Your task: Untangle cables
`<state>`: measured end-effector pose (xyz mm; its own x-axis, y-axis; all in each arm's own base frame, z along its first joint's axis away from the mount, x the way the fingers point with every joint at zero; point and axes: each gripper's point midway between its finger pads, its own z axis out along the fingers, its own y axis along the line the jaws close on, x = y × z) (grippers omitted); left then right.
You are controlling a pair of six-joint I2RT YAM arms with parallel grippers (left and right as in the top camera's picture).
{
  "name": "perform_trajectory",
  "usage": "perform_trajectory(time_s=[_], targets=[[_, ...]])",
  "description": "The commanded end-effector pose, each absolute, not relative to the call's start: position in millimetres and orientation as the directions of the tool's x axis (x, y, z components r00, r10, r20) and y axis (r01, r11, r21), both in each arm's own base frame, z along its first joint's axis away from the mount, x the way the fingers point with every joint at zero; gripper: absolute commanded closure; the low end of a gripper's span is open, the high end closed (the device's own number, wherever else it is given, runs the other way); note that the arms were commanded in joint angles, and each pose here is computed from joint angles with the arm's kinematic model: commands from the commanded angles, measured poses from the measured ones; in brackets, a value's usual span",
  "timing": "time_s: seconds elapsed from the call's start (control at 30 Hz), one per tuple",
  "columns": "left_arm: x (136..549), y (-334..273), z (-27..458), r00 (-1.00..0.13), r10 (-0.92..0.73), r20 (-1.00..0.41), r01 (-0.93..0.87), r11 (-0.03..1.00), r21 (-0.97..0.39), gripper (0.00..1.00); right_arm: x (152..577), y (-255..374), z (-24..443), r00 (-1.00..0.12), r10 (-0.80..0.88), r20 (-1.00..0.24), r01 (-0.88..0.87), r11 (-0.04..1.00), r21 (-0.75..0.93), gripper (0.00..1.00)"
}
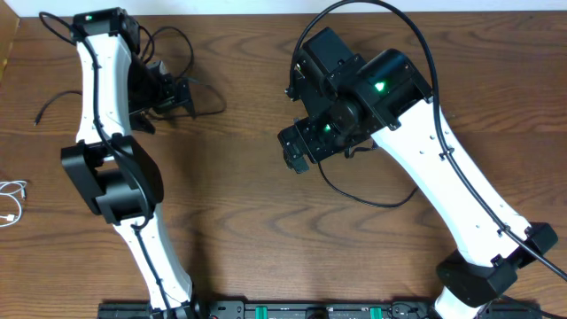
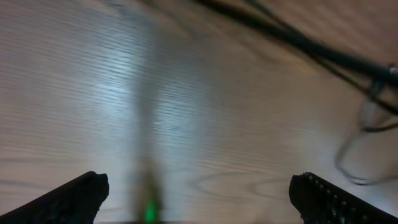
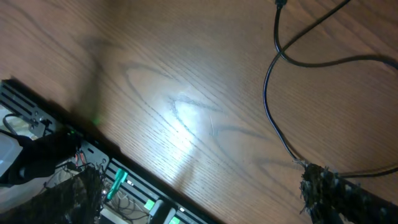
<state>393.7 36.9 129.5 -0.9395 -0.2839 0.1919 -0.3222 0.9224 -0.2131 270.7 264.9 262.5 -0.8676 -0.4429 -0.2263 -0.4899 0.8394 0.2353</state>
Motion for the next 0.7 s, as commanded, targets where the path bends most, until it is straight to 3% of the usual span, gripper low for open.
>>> perform_trajectory(time_s=[0.0, 0.07, 0.37, 0.53, 0.67], targets=[[378.9, 26.7, 160.7, -0.866, -0.431, 0.252, -0.49, 0.83, -0.266, 0.02, 271.3, 267.5, 258.6, -0.862, -0.456, -0.221, -0.501, 0.833, 0.234, 0.01], [379.2, 25.7, 169.0, -0.81, -0.521, 0.27, -0.583, 0.766, -0.27, 0.02, 271.9, 267.8, 258.8, -0.861, -0.456, -0.224, -0.502, 0.833, 0.234, 0.01], [384.6, 20.5, 188.5, -0.76, -0.58, 0.292, -0.65, 0.666, -0.367, 0.02, 275.6, 269.6, 259.7, -0.859, -0.452, -0.241, -0.504, 0.833, 0.231, 0.01], [378.7, -5.5, 175.7, -0.775, -0.56, 0.292, -0.628, 0.735, -0.257, 0.02, 278.4, 271.9, 260.8, -0.856, -0.45, -0.256, -0.506, 0.83, 0.233, 0.01], [379.4, -16.6, 156.8, -0.678, -0.689, 0.256, -0.727, 0.681, -0.091, 0.02, 278.3, 271.8, 260.7, -0.856, -0.45, -0.255, -0.506, 0.83, 0.233, 0.01]])
